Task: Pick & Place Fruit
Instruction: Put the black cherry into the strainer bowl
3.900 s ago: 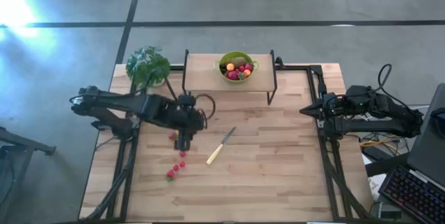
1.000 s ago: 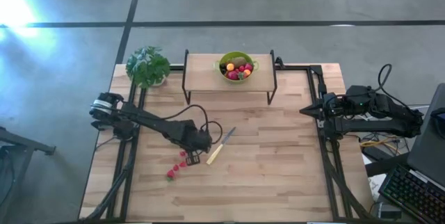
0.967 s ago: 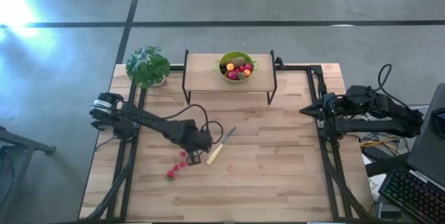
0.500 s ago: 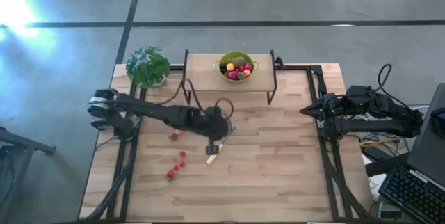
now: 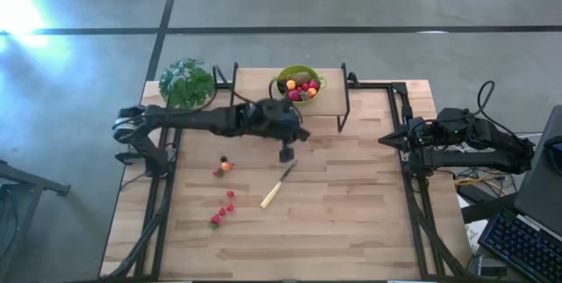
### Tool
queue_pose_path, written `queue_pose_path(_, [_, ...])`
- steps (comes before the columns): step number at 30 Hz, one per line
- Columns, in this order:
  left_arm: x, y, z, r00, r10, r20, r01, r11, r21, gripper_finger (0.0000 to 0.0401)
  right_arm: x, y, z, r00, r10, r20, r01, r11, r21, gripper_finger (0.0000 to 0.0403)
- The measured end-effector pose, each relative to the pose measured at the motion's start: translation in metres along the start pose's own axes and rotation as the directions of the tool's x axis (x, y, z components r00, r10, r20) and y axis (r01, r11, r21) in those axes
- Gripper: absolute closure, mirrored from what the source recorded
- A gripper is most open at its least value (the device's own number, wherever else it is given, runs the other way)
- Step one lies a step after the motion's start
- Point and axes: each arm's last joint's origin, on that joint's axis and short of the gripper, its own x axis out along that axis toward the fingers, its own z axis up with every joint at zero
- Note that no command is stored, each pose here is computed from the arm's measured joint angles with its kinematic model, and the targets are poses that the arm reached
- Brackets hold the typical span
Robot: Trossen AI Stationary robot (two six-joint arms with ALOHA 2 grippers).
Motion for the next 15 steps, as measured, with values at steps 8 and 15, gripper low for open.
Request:
queue_pose_path(8, [-0.008,0.047,0.02,0.968,0.137,0.21,-0.136,0.99,-0.021,0.0399,0.0,0.0,0.0,1.0,0.0,0.0,0.0,1.0,0.0,0.0394])
queue_pose_path(15, [-0.017,0.083,0.024,0.919,0.258,0.297,-0.254,0.966,-0.054,0.0399,0.0,0.0,0.0,1.0,0.0,0.0,0.0,1.0,0.0,0.0394])
